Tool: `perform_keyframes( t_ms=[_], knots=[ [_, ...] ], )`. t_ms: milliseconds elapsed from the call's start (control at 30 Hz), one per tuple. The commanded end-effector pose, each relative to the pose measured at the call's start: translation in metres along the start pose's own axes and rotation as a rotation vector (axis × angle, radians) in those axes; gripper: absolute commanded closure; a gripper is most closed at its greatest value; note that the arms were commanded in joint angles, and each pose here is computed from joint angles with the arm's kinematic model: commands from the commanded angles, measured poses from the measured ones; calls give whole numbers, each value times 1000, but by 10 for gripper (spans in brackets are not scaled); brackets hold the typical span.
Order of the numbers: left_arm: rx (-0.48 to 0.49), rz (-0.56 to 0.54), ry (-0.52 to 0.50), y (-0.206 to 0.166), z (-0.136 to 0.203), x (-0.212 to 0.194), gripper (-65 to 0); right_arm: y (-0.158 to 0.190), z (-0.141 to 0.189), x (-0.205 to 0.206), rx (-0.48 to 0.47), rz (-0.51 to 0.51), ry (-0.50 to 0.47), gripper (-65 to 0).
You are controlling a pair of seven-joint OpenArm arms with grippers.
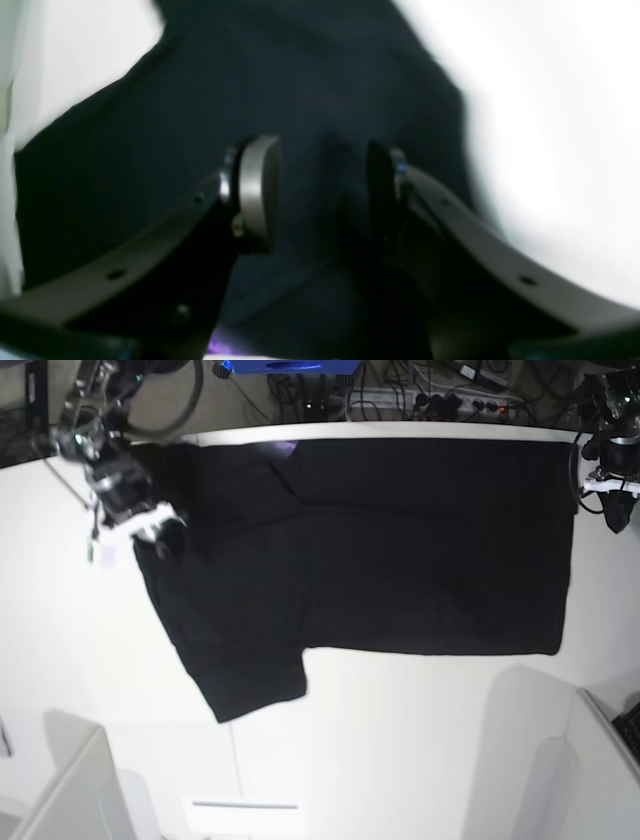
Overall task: Fold the T-shirt properly
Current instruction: 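Release the edge and reach both grippers to the shirt's opposite edge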
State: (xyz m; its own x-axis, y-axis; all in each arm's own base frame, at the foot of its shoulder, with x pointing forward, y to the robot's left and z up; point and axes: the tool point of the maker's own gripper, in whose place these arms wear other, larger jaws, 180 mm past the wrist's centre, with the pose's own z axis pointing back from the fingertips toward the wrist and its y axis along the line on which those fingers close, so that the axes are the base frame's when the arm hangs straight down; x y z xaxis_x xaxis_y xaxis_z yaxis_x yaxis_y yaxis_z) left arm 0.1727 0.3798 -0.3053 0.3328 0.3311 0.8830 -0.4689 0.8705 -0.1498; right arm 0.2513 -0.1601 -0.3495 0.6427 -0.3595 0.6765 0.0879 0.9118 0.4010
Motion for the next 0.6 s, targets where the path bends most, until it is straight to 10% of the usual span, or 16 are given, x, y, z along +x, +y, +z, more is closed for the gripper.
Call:
perform_keyframes(
  t_ms=[0, 167, 567],
  knots=[
    [-14, -10, -34, -4, 0, 10, 0, 12, -6, 29, 25, 53, -82, -264],
    [-33, -12, -22, -11, -2, 5, 0, 22, -48, 52, -1, 149, -41, -269],
    [33, 2, -15, 15, 2, 2, 0, 15, -150, 115, 9, 33, 113, -354]
  ],
)
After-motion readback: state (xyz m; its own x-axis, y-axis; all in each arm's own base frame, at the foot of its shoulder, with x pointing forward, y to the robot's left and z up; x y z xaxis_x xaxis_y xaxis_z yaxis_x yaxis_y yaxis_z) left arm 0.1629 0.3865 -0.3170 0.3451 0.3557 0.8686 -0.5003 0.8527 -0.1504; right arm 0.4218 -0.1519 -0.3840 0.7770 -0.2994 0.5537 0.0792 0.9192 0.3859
